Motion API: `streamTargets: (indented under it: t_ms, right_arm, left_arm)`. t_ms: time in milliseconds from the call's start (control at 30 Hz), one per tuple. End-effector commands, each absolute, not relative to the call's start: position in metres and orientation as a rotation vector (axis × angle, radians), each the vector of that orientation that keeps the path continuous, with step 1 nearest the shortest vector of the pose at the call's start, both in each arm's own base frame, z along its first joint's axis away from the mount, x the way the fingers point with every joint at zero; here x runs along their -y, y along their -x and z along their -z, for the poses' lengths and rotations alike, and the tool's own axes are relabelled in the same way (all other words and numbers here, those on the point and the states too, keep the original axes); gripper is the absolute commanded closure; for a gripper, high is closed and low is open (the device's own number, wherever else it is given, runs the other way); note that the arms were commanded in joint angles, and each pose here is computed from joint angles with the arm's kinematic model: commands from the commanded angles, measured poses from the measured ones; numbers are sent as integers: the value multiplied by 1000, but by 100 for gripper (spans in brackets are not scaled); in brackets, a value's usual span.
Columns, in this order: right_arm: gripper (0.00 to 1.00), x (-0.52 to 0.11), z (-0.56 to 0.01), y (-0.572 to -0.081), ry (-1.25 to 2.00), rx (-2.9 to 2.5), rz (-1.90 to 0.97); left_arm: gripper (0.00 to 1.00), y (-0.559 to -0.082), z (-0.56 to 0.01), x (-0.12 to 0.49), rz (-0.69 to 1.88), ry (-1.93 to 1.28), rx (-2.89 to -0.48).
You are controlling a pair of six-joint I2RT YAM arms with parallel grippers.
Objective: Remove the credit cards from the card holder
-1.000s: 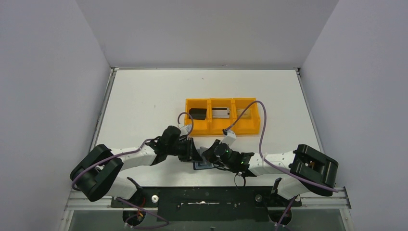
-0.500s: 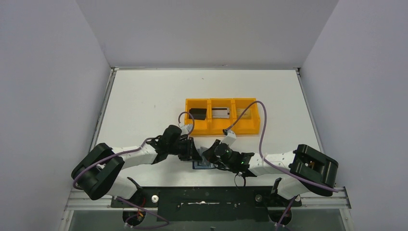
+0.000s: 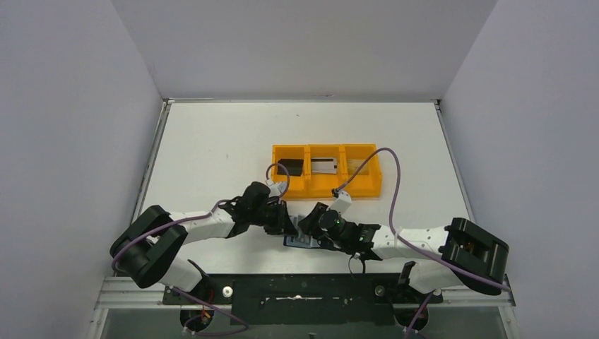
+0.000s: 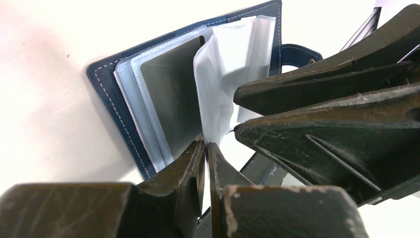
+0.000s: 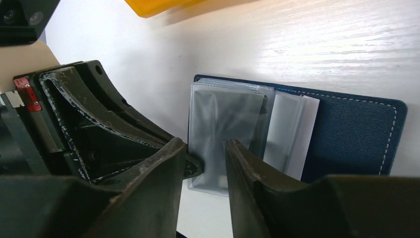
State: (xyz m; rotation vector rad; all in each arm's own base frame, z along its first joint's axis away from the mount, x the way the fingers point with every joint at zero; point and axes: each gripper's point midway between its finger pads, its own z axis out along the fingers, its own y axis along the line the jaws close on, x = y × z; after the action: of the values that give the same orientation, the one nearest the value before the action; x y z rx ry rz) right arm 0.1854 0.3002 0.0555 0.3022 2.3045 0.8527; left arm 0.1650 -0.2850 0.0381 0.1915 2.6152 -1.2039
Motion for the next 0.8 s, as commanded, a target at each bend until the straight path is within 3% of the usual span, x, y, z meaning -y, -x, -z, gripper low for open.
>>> streamTargets:
  t_ms: [0, 300, 767]
  right_arm:
    - [62, -291, -78, -196, -366, -2227, -833]
    - [58, -243, -82, -193, -508, -2192, -678]
    - [53, -195, -94, -179, -620, -2107, -679]
  left_arm:
    - [93, -177, -59, 304, 1238, -286, -2534]
    - [74, -174, -73, 323, 1260, -346, -2515]
    - [60, -148, -71, 376, 1274, -520, -2519]
